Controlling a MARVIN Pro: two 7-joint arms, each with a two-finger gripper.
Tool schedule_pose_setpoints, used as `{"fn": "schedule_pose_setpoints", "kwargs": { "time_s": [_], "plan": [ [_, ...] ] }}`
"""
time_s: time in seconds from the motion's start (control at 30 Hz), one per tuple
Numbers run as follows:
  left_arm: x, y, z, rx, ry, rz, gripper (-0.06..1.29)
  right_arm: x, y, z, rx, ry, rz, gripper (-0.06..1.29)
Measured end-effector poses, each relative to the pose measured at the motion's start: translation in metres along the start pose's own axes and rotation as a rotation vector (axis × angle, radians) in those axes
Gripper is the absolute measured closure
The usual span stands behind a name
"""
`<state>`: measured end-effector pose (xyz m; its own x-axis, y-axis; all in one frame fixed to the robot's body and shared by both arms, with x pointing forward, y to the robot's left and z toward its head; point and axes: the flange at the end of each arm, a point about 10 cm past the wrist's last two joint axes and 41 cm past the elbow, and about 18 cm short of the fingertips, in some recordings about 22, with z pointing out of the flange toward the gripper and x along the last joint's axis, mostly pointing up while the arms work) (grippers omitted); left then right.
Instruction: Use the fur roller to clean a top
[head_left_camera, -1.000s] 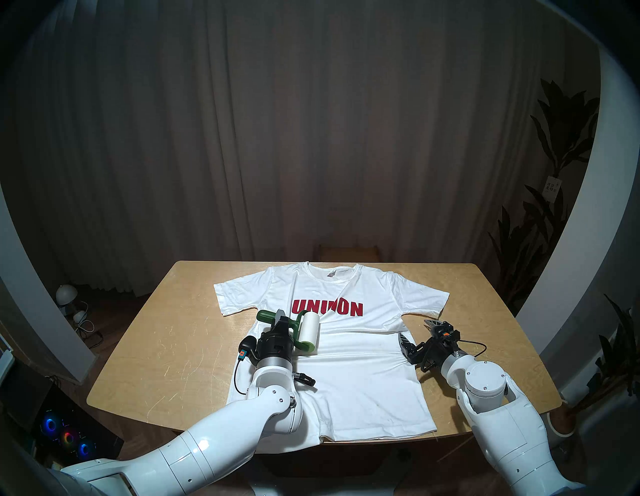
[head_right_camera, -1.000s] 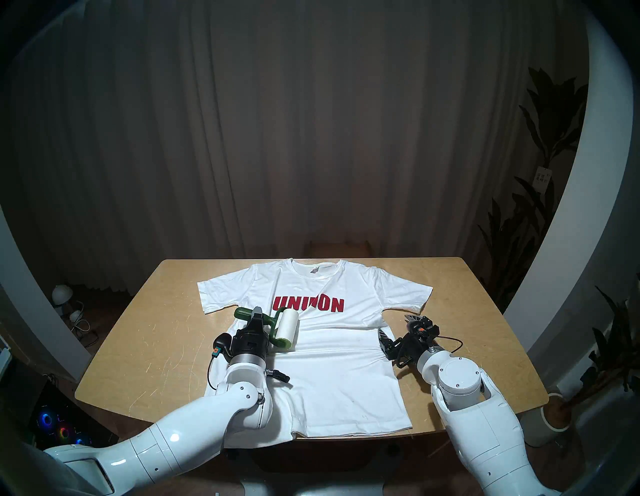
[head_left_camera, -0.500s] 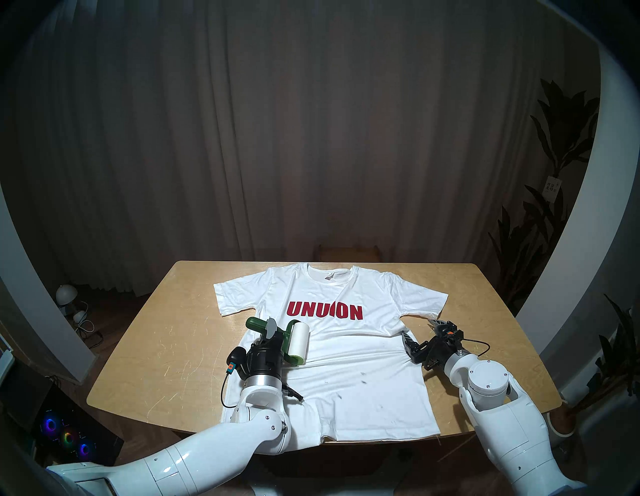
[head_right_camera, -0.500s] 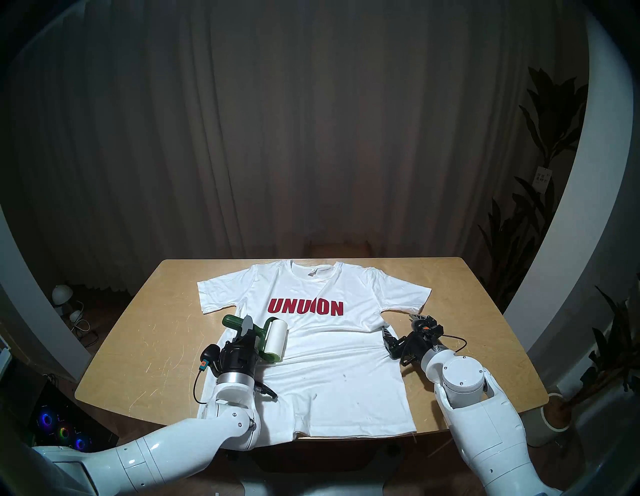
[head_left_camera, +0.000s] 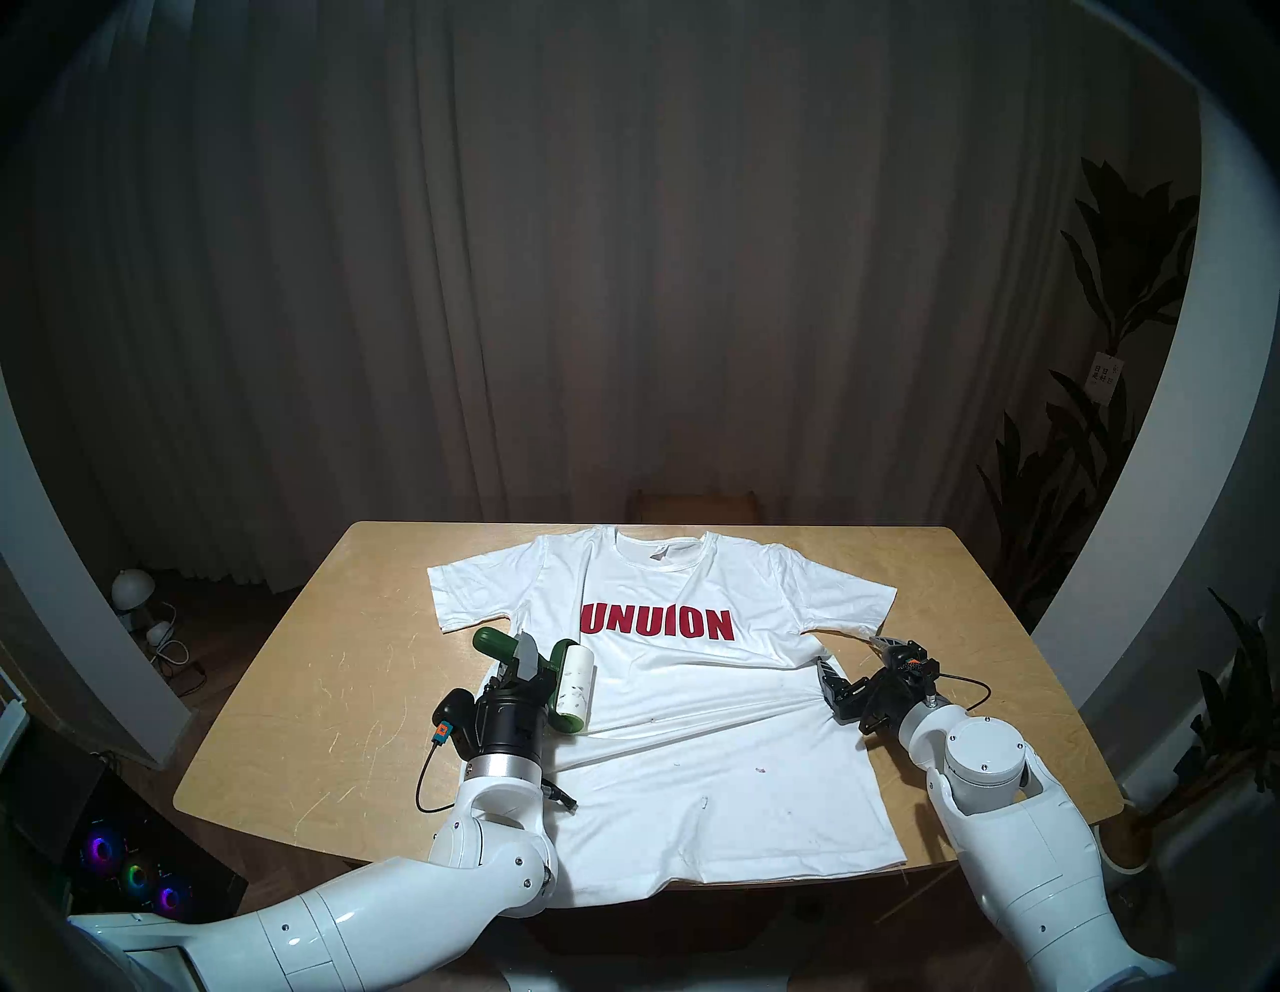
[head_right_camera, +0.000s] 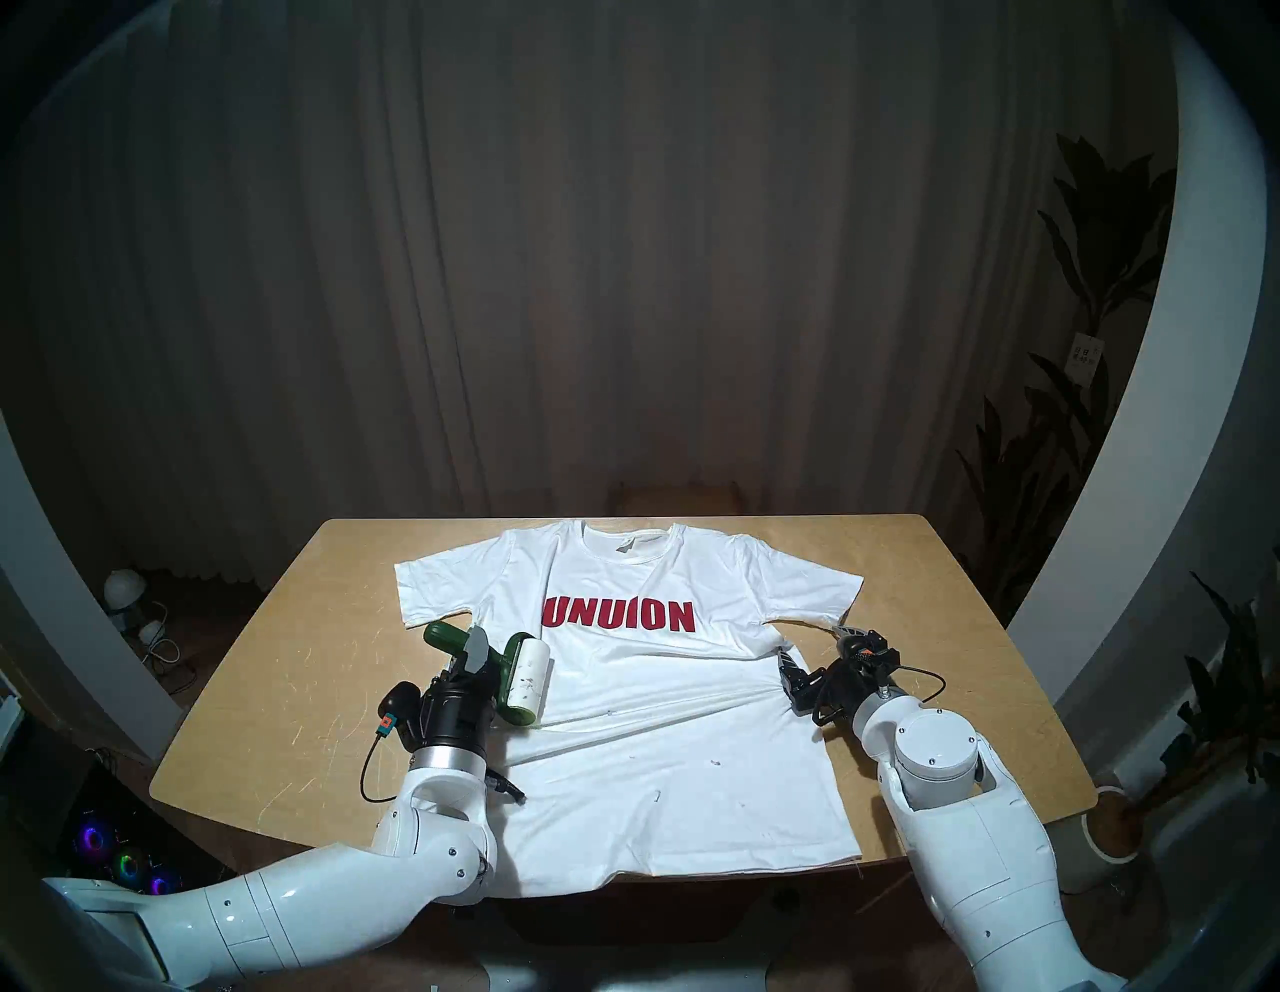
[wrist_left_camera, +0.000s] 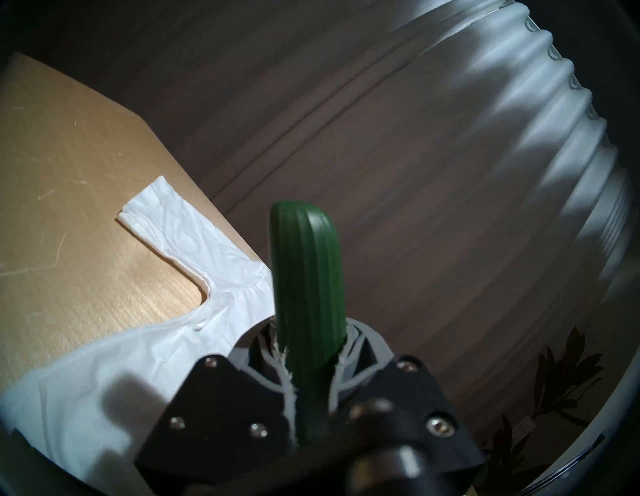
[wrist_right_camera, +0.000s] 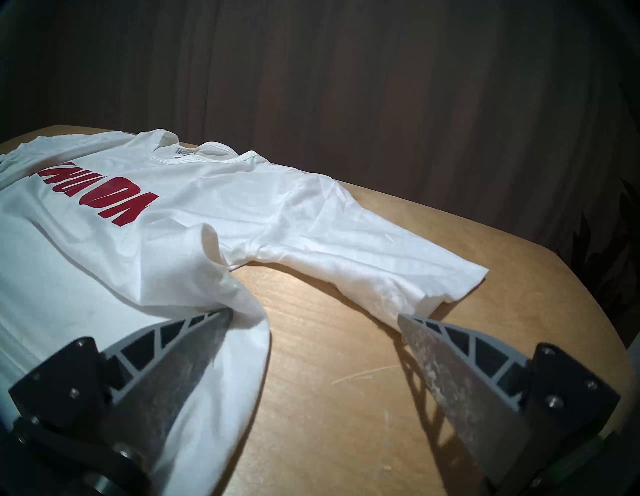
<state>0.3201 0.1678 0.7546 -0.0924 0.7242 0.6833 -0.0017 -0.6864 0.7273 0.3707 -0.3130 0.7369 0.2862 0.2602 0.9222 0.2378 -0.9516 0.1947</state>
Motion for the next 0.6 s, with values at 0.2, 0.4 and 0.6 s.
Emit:
{"fn": "schedule_pose_setpoints", "kwargs": {
  "time_s": [0.2,0.4,0.6],
  "plan": [
    [0.007,-0.002,-0.002,0.021,0.018,0.056,1.14,-0.001,0.003,0.001,-0.010,0.001,0.006,-0.03],
    [0.013,-0.005,-0.008,0.049,0.037,0.106,1.14,-0.002,0.005,0.001,-0.016,0.003,0.012,-0.03],
    [0.023,-0.004,-0.014,0.073,0.056,0.138,1.14,-0.002,0.006,0.001,-0.017,0.006,0.017,-0.03]
  ]
}}
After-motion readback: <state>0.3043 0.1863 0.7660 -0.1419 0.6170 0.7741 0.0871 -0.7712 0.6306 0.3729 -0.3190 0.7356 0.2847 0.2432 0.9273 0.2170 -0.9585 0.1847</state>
